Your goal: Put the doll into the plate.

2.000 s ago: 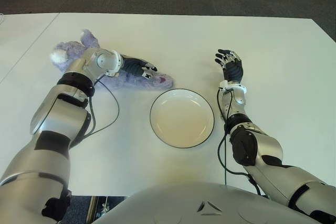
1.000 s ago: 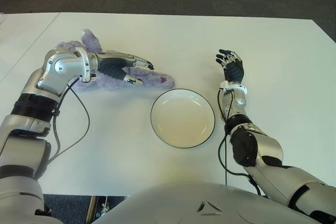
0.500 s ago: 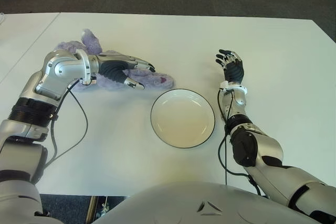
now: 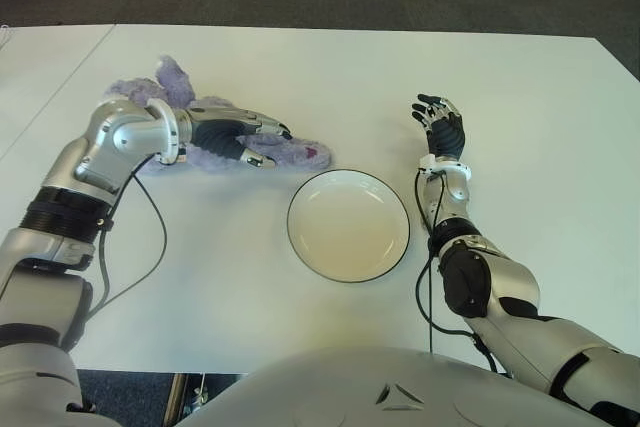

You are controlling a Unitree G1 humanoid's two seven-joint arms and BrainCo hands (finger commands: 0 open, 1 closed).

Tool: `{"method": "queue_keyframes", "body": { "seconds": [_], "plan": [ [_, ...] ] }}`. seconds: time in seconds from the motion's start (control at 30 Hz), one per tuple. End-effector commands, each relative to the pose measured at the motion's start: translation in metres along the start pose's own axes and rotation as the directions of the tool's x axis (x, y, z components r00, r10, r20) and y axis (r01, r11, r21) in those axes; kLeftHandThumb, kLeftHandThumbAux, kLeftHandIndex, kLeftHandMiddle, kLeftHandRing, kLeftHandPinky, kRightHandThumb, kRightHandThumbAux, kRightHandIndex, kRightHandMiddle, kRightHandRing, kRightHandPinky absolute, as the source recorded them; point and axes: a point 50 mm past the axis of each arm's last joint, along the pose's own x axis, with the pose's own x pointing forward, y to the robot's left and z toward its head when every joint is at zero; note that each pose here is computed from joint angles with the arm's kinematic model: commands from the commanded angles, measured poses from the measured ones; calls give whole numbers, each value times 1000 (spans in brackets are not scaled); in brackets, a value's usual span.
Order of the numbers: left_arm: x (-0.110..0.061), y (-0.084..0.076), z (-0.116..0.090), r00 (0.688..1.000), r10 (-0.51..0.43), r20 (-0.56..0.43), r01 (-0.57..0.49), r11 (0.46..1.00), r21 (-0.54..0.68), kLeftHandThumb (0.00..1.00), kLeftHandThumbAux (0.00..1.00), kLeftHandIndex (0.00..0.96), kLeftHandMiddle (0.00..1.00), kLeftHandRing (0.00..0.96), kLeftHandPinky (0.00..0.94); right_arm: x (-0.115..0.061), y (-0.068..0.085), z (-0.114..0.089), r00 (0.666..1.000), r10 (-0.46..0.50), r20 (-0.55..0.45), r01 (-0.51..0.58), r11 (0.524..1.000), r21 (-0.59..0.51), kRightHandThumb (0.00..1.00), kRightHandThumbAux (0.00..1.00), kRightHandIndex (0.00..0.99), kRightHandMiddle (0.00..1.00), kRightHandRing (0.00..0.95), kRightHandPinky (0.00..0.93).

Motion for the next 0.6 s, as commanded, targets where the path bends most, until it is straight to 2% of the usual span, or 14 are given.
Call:
{"method": "queue_keyframes", "body": {
  "seconds": [0.03,0.17,0.3,0.6],
  "plan": [
    [26,-38,-12,992,34,-124,-28,998,48,371,144,0,0,0,0,-97,-41,-98,873,-191,-448,223,975,20,727,730,418,334,348,305],
    [35,-43,-26,977,54,-205,-40,997,73,354,127,0,0,0,0,-97,-42,-98,874,-190,-447,222,975,20,729,729,419,342,372,337],
    [55,-59,-38,947,32,-321,-12,998,66,350,121,0,0,0,0,-97,-42,-98,876,-189,-444,224,974,27,731,729,420,344,391,330],
    [78,-77,-37,914,5,-406,21,998,58,369,116,0,0,0,0,-98,-43,-98,877,-188,-443,225,974,31,730,730,419,341,370,307]
  ]
}}
